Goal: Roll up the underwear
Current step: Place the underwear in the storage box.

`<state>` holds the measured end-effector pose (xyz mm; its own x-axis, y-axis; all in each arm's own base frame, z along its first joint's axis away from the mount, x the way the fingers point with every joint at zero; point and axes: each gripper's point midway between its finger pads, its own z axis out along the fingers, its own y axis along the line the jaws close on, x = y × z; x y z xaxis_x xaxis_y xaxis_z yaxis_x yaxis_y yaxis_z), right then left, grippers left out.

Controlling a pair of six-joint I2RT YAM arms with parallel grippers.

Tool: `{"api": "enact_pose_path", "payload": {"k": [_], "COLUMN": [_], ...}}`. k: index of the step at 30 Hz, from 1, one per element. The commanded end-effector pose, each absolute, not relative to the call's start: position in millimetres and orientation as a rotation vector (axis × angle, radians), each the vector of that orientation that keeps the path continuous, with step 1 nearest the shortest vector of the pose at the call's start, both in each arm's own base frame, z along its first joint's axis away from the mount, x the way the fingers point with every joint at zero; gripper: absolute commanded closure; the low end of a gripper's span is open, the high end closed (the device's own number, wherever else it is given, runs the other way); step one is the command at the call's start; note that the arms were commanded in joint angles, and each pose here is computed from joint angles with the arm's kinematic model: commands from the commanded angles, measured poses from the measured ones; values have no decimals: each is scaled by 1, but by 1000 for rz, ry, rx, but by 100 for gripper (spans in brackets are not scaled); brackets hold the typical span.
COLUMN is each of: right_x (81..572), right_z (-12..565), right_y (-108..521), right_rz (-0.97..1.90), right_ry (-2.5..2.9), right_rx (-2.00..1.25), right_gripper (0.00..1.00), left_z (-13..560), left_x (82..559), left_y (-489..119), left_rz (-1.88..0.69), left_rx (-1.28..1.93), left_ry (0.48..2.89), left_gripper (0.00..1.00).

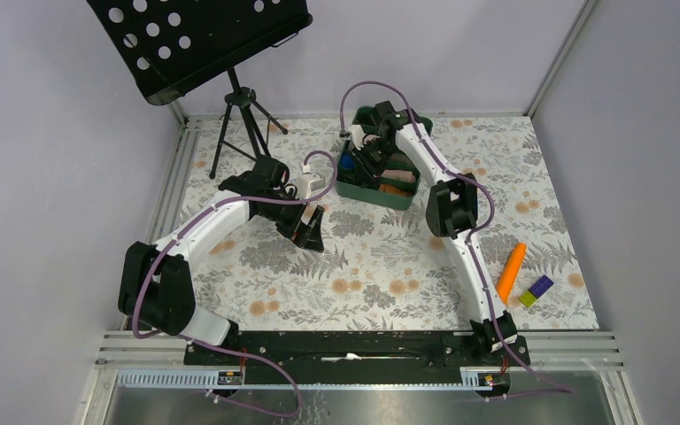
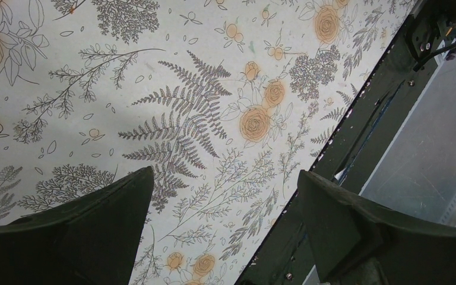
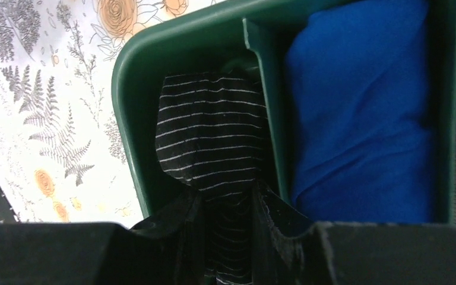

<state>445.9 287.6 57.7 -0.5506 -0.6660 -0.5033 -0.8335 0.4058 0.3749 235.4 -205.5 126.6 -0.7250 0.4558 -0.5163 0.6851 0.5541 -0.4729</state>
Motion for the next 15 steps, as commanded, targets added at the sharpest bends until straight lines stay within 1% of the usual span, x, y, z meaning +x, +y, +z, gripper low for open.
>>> {"api": "enact_pose_path", "payload": {"k": [1, 6, 9, 10, 11, 13, 15], "right_x": [437, 437, 445, 452, 461, 475, 482], "right_z": [32, 0, -3, 4, 17, 47, 65], "right_y": [275, 269, 272, 277, 285, 299, 311], "right_rz": [875, 778, 725, 713, 715, 715, 694], "right_ry": [2492, 2559, 2537, 2512, 2469, 2380, 2305], "right_rx": [-1309, -1338, -1349, -1327, -1295, -1248, -1237], "right_gripper": [95, 94, 92, 91, 89, 80, 65], "left_z": [133, 135, 136, 136, 136, 137, 136], "left_x": [235, 240, 242, 241, 241, 241, 241], "left_y": [-207, -210, -211, -212, -212, -211, -211], "left_rz": [-987, -995, -997, -1002, -1004, -999, -995], "left_rx": [943, 938, 938, 937, 937, 937, 938], "left_ry": [2411, 2409, 2407, 2408, 2408, 2405, 2407], "left_gripper": [1, 1, 1, 1, 1, 1, 1]}}
